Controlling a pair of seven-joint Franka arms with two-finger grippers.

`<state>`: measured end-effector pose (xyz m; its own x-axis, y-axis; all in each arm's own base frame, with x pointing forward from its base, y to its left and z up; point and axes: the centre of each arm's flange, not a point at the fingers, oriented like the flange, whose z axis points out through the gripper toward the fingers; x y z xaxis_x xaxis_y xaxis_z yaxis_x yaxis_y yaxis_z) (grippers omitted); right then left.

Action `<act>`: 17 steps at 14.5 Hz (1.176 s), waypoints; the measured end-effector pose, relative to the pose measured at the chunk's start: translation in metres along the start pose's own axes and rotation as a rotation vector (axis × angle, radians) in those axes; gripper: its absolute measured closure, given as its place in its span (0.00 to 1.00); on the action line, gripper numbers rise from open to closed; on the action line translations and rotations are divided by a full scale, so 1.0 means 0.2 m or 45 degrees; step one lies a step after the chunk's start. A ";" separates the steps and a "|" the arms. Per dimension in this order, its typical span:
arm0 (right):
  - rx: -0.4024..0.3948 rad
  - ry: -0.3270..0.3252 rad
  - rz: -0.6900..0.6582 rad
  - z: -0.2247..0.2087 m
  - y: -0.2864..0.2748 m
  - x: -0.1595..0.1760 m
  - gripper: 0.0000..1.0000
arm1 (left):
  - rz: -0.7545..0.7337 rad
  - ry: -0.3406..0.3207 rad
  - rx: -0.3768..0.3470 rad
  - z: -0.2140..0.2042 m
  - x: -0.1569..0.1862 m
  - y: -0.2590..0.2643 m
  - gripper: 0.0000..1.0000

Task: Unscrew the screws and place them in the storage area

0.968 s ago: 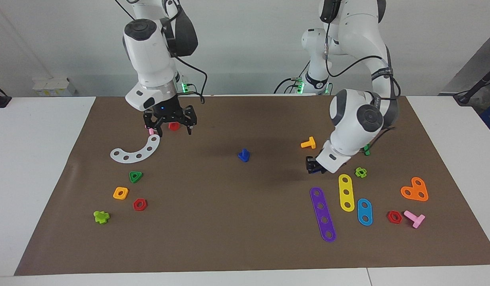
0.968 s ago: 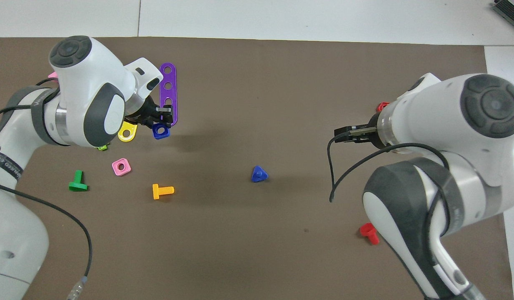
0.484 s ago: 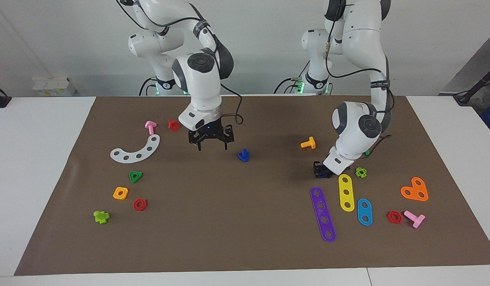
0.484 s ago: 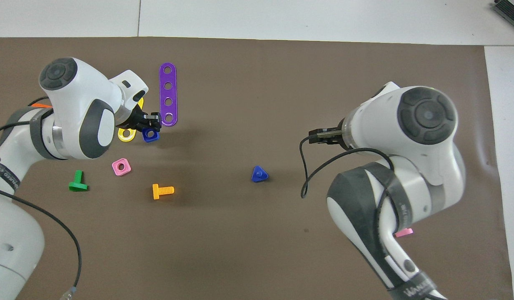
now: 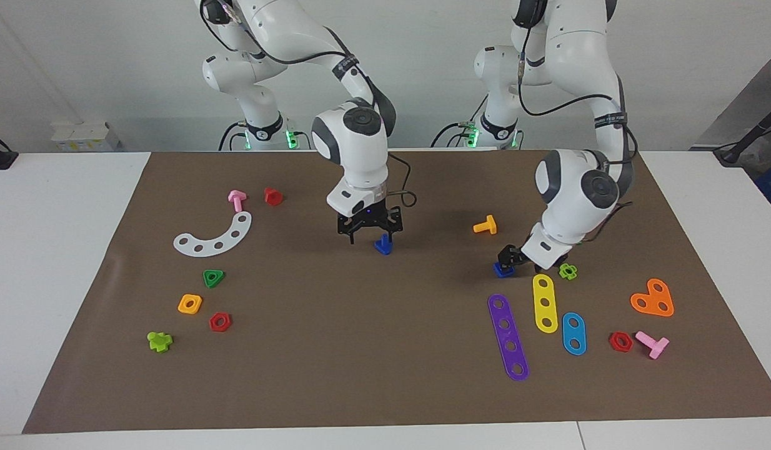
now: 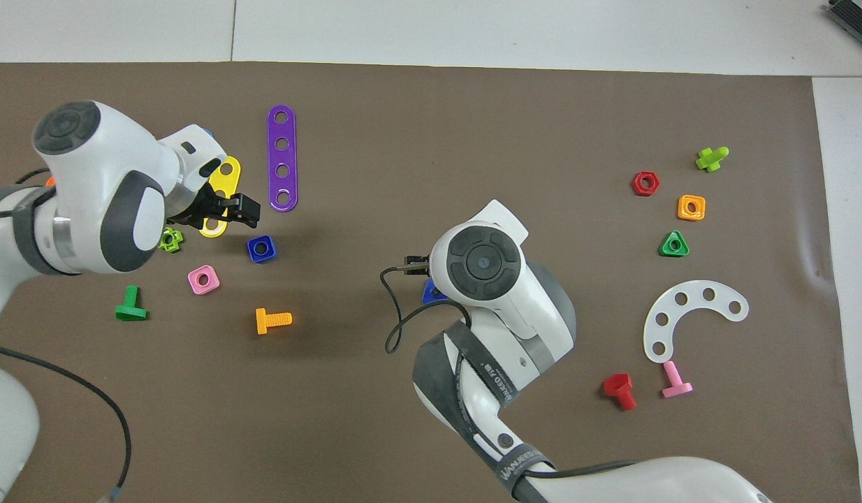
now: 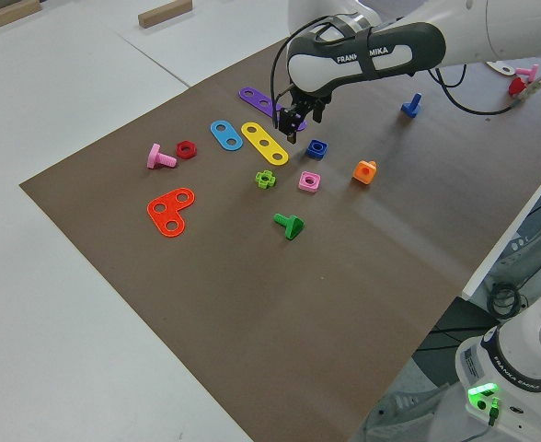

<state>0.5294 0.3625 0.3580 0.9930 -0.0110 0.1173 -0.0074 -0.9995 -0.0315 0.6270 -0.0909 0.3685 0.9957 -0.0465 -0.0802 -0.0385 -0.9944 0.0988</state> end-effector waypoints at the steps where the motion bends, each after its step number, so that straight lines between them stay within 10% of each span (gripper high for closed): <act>1: 0.000 -0.006 -0.004 0.04 -0.04 -0.03 0.05 | -0.023 -0.012 -0.001 -0.11 0.01 -0.10 0.00; 7: -0.027 -0.049 -0.008 0.15 -0.09 -0.12 0.12 | -0.053 -0.112 -0.017 -0.51 -0.22 -0.85 0.00; 13: -0.034 -0.058 0.001 0.16 -0.10 -0.14 0.27 | -0.079 -0.089 0.114 -0.93 -0.46 -0.75 0.00; 17: -0.034 -0.057 0.003 0.16 -0.09 -0.13 0.70 | -0.160 0.007 0.138 -1.16 -0.59 -0.52 0.00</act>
<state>0.5066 0.3820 0.3230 0.9973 -0.0126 0.0725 -0.0123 -0.9999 -0.0047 0.5336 0.0405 0.5971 0.9936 0.0794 -0.0801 0.0781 -0.9968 -0.0196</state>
